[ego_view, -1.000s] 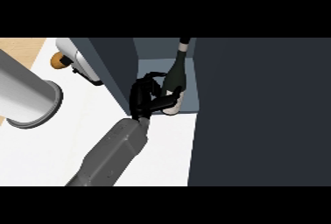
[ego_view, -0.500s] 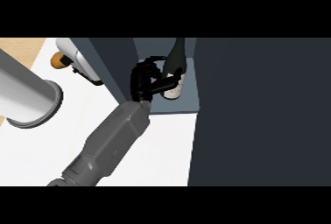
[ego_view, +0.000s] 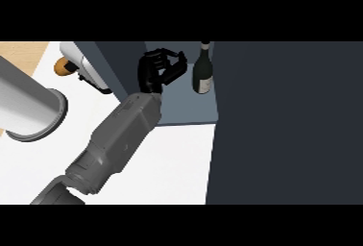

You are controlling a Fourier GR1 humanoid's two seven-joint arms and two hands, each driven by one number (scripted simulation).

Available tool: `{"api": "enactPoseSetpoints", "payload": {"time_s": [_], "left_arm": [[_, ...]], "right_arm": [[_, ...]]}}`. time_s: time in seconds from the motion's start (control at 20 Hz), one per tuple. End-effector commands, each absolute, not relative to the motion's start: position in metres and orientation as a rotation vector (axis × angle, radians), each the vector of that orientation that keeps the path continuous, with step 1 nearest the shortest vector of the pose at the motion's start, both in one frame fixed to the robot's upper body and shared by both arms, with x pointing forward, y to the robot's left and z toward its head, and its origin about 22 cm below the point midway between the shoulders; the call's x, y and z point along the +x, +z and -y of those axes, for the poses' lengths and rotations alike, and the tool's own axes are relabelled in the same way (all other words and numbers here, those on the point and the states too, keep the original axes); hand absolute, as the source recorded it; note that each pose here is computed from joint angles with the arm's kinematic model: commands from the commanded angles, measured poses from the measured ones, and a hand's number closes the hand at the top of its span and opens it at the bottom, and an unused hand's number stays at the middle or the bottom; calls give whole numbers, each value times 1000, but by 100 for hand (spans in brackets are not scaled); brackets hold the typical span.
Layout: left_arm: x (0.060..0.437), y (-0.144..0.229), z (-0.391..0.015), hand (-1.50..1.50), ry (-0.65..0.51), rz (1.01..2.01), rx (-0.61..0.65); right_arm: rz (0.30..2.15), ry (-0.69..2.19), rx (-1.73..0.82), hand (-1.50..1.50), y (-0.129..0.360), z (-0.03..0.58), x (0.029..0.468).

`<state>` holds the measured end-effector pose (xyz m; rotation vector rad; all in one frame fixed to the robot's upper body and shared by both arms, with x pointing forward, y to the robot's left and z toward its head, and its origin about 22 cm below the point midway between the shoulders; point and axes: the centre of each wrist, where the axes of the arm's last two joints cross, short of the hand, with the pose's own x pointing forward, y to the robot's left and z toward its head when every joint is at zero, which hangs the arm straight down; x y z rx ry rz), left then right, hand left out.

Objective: Pick up the wine, place it into the cabinet and close the cabinet

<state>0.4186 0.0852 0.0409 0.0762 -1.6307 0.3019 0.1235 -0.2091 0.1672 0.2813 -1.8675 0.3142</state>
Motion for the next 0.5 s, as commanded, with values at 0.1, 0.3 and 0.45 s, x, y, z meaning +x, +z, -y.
{"api": "enactPoseSetpoints", "payload": {"time_s": [0.1, 0.3, 0.45], "left_arm": [[424, 37, -85, -150, 199, 1669, 343], [434, 37, -118, -150, 167, 1641, 432], [436, 39, -116, -150, 169, 1613, 450]], "right_arm": [[1909, 288, 384, -150, 191, 208, 99], [1911, 312, 400, -150, 193, 213, 93], [1915, 306, 403, -150, 185, 211, 94]]}}
